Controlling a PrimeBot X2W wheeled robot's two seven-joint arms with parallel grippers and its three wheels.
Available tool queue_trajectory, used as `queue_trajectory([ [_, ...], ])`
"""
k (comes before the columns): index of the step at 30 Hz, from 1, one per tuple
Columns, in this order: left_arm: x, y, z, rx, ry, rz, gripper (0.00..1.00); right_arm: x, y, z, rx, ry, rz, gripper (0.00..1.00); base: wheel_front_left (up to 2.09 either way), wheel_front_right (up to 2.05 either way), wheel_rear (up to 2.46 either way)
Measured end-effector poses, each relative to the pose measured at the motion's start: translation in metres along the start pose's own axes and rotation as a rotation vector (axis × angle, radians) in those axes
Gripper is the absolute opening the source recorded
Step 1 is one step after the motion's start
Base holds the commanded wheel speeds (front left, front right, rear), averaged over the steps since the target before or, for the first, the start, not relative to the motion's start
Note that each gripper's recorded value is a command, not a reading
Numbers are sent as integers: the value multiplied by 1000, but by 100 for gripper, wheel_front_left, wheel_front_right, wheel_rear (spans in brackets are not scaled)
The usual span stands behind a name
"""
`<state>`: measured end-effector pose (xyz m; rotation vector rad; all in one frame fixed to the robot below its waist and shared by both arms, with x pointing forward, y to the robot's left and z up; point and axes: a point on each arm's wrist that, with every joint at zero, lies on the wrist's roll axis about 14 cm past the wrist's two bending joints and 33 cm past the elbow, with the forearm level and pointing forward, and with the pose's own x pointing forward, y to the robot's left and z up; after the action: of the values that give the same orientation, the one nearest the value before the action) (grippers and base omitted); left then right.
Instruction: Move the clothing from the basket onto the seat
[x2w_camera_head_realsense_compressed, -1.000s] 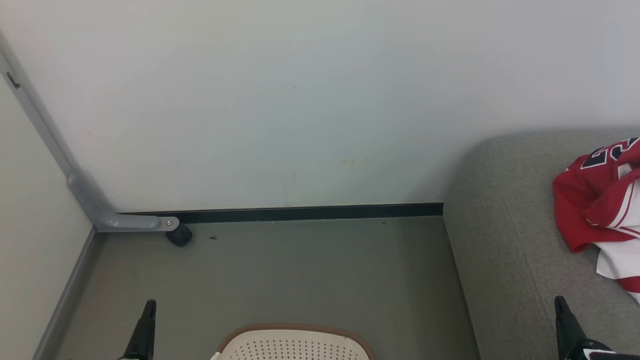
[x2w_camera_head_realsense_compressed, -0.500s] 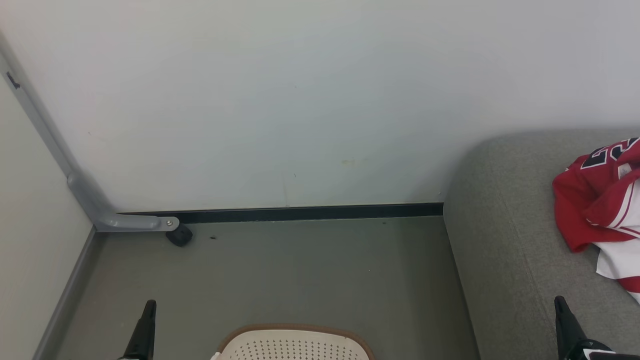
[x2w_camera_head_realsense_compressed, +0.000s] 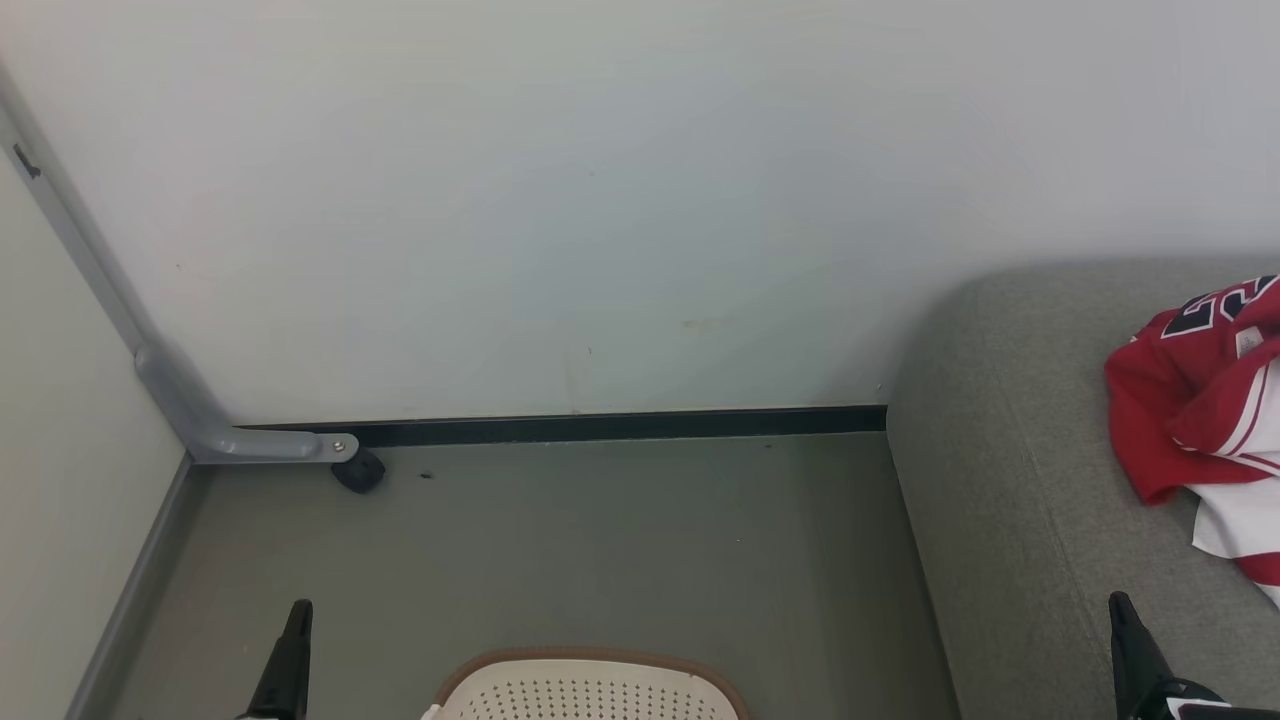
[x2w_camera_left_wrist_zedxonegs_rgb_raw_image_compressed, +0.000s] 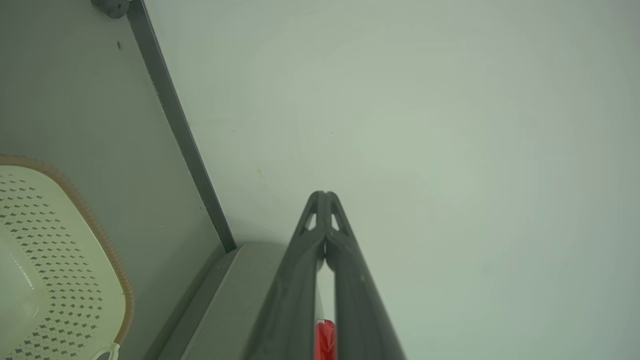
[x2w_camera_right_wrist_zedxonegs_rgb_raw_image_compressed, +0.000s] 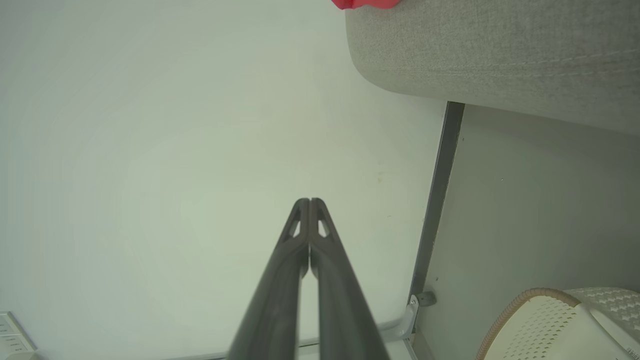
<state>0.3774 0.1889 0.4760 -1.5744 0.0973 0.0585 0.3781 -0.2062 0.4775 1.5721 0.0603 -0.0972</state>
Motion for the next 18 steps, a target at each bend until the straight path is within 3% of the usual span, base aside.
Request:
queue_trajectory([
  [18,0,0,0,0,0,0,0,0,0,0,0,0,0,0,0,0,0],
])
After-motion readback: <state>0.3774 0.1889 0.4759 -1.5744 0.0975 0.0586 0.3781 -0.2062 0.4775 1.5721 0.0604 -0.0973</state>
